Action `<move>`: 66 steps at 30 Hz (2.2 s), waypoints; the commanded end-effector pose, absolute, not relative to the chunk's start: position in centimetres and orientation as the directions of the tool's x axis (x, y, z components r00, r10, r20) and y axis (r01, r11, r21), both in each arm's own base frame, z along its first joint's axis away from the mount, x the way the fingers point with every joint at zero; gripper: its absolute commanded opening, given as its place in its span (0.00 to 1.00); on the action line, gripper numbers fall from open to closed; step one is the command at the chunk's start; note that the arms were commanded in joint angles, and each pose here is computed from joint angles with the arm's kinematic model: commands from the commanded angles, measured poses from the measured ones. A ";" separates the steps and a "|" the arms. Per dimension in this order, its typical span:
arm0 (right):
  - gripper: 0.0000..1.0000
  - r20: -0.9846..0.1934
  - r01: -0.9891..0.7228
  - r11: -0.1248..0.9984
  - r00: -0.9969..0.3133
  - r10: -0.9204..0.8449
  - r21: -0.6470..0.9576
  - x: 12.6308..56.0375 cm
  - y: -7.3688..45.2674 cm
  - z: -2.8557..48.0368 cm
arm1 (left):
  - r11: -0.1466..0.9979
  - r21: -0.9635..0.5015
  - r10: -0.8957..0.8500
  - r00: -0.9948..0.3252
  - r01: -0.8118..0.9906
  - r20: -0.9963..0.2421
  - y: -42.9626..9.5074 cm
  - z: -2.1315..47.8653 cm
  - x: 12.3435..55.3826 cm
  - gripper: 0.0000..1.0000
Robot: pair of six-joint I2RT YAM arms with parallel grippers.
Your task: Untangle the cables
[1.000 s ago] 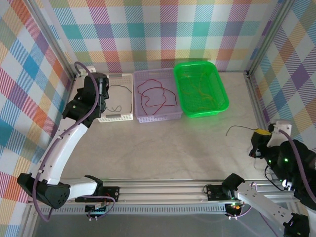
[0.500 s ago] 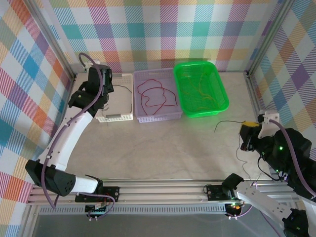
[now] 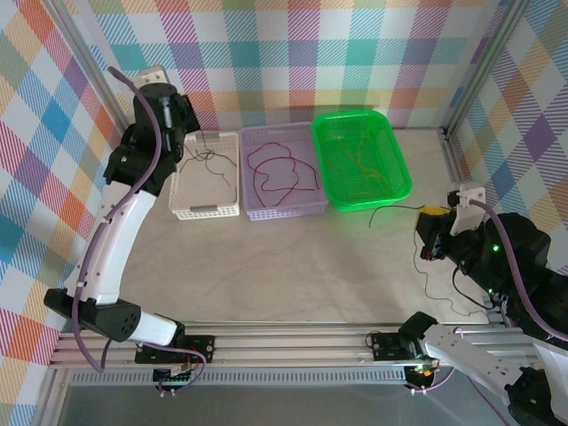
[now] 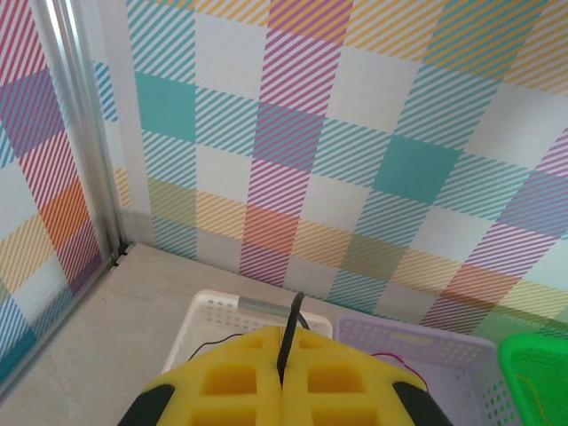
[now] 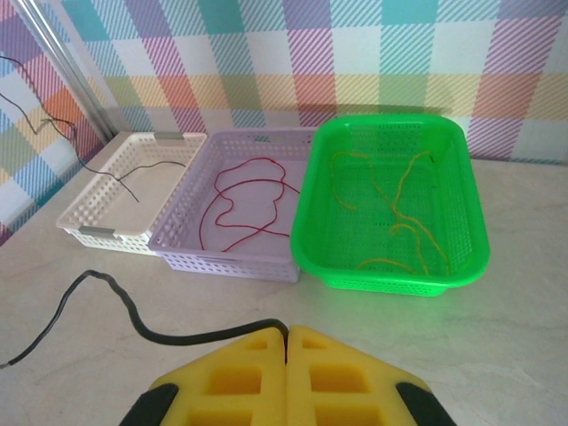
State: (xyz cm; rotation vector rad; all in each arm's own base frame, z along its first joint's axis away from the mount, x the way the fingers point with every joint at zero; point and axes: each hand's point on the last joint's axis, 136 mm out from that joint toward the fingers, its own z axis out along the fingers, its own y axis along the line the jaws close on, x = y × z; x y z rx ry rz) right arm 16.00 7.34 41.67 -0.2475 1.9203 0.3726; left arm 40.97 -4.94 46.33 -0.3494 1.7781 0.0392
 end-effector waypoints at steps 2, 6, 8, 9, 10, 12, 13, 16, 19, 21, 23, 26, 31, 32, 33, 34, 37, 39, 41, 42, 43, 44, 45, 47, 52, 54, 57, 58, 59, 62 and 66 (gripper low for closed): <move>0.00 -0.950 -0.400 0.905 -0.313 0.016 0.147 16.2 8.5 44.0 | 0.955 -0.131 -0.189 -0.205 -0.266 -0.960 -4.9 45.6 42.7 0.00; 0.00 -0.953 -0.421 0.894 -0.304 0.018 0.151 16.3 9.0 44.5 | 0.957 -0.114 -0.179 -0.233 -0.267 -0.956 -5.5 43.5 44.3 0.00; 0.00 -0.953 -0.435 0.887 -0.303 0.017 0.154 16.3 9.4 44.8 | 0.955 -0.112 -0.181 -0.242 -0.274 -0.953 -5.4 42.3 45.0 0.00; 0.00 -0.953 -0.444 0.882 -0.303 0.017 0.157 16.3 9.6 44.9 | 0.955 -0.113 -0.184 -0.249 -0.274 -0.951 -5.5 41.6 45.4 0.00; 0.00 -0.953 -0.454 0.876 -0.301 0.020 0.162 16.3 9.8 45.1 | 0.954 -0.112 -0.186 -0.258 -0.278 -0.948 -5.5 40.7 45.8 0.00; 0.00 -0.955 -0.474 0.864 -0.297 0.024 0.170 16.2 10.3 45.5 | 0.952 -0.113 -0.193 -0.268 -0.286 -0.944 -5.3 39.2 46.4 0.00; 0.00 -0.955 -0.485 0.857 -0.297 0.025 0.173 16.2 10.5 45.7 | 0.951 -0.117 -0.198 -0.273 -0.288 -0.941 -5.2 38.4 46.8 0.00; 0.00 -0.955 -0.507 0.843 -0.295 0.027 0.181 16.2 11.2 46.2 | 0.944 -0.118 -0.215 -0.301 -0.309 -0.929 -4.7 35.8 47.5 0.00; 0.00 -0.955 -0.529 0.827 -0.294 0.030 0.190 16.2 11.8 46.7 | 0.935 -0.139 -0.252 -0.337 -0.325 -0.907 -4.3 33.2 47.9 0.00; 0.00 -0.955 -0.554 0.808 -0.293 0.039 0.203 16.1 12.4 47.2 | 0.932 -0.147 -0.272 -0.368 -0.332 -0.889 -4.4 31.1 48.0 0.00; 0.00 -0.955 -0.574 0.790 -0.295 0.043 0.213 16.1 13.1 47.5 | 0.928 -0.161 -0.294 -0.399 -0.336 -0.869 -4.7 29.0 48.1 0.00; 0.00 -0.952 -0.611 0.757 -0.301 0.048 0.231 16.0 14.1 48.1 | 0.919 -0.165 -0.322 -0.442 -0.357 -0.837 -4.7 25.7 47.9 0.00; 0.00 -0.947 -0.677 0.682 -0.312 0.075 0.277 15.4 15.8 49.4 | 0.899 -0.174 -0.376 -0.503 -0.402 -0.778 -4.5 21.1 47.2 0.00; 0.00 -0.946 -0.685 0.671 -0.316 0.077 0.284 15.3 16.1 49.6 | 0.894 -0.180 -0.388 -0.507 -0.410 -0.770 -4.3 20.5 47.2 0.00; 0.00 -0.944 -0.695 0.658 -0.319 0.080 0.291 15.2 16.3 49.7 | 0.887 -0.180 -0.400 -0.512 -0.425 -0.760 -4.0 19.7 47.1 0.00; 0.00 -0.941 -0.701 0.647 -0.327 0.082 0.300 15.1 16.6 49.7 | 0.878 -0.179 -0.414 -0.514 -0.444 -0.751 -3.5 19.2 47.0 0.00; 0.00 -0.938 -0.708 0.634 -0.338 0.083 0.311 14.9 16.8 49.7 | 0.847 -0.178 -0.457 -0.514 -0.502 -0.726 -1.7 17.8 46.6 0.00; 0.00 -0.935 -0.707 0.632 -0.344 0.084 0.317 14.9 16.9 49.5 | 0.823 -0.172 -0.479 -0.499 -0.541 -0.723 -0.4 17.4 46.1 0.00; 0.00 -0.932 -0.707 0.629 -0.351 0.084 0.323 14.9 17.0 49.2 | 0.799 -0.164 -0.501 -0.488 -0.579 -0.715 0.7 17.0 45.6 0.00; 0.00 -0.931 -0.708 0.626 -0.357 0.082 0.327 15.0 17.2 49.0 | 0.793 -0.156 -0.504 -0.490 -0.589 -0.712 0.9 16.7 45.5 0.00; 0.00 -0.928 -0.708 0.623 -0.363 0.083 0.333 15.1 17.3 48.8 | 0.790 -0.144 -0.501 -0.491 -0.596 -0.713 1.1 16.6 45.4 0.00; 0.00 -0.926 -0.709 0.619 -0.369 0.082 0.337 15.2 17.5 48.7 | 0.785 -0.135 -0.502 -0.494 -0.605 -0.710 1.3 16.3 45.3 0.00; 0.00 -0.925 -0.710 0.616 -0.371 0.083 0.340 15.3 17.7 48.6 | 0.783 -0.124 -0.501 -0.501 -0.609 -0.705 1.3 15.9 45.3 0.00; 0.00 -0.922 -0.712 0.611 -0.378 0.084 0.347 15.4 18.0 48.5 | 0.783 -0.107 -0.499 -0.517 -0.612 -0.696 1.3 15.2 45.3 0.00; 0.00 -0.916 -0.720 0.590 -0.390 0.092 0.366 15.5 18.6 48.6 | 0.790 -0.103 -0.503 -0.544 -0.604 -0.671 0.9 14.6 45.6 0.00; 0.00 -0.914 -0.724 0.579 -0.395 0.096 0.374 15.6 18.9 48.7 | 0.794 -0.103 -0.502 -0.551 -0.599 -0.666 0.8 14.7 45.8 0.09; 0.00 -0.909 -0.727 0.569 -0.404 0.099 0.385 15.7 19.3 48.6 | 0.800 -0.111 -0.502 -0.556 -0.590 -0.662 0.6 15.3 45.9 0.22; 0.00 -0.909 -0.725 0.570 -0.405 0.100 0.386 15.9 19.3 48.5 | 0.804 -0.121 -0.503 -0.556 -0.583 -0.662 0.4 15.5 45.9 0.27; 0.00 -0.909 -0.726 0.568 -0.404 0.103 0.387 15.9 19.4 48.6 | 0.804 -0.131 -0.505 -0.550 -0.580 -0.665 0.3 15.9 45.9 0.31; 0.00 -0.906 -0.729 0.557 -0.410 0.109 0.397 16.0 19.7 48.6 | 0.811 -0.163 -0.510 -0.544 -0.562 -0.667 -0.1 17.2 46.1 0.44; 0.00 -0.897 -0.732 0.537 -0.427 0.117 0.418 16.2 20.3 48.5 | 0.821 -0.200 -0.518 -0.550 -0.535 -0.655 -0.9 18.4 46.0 0.59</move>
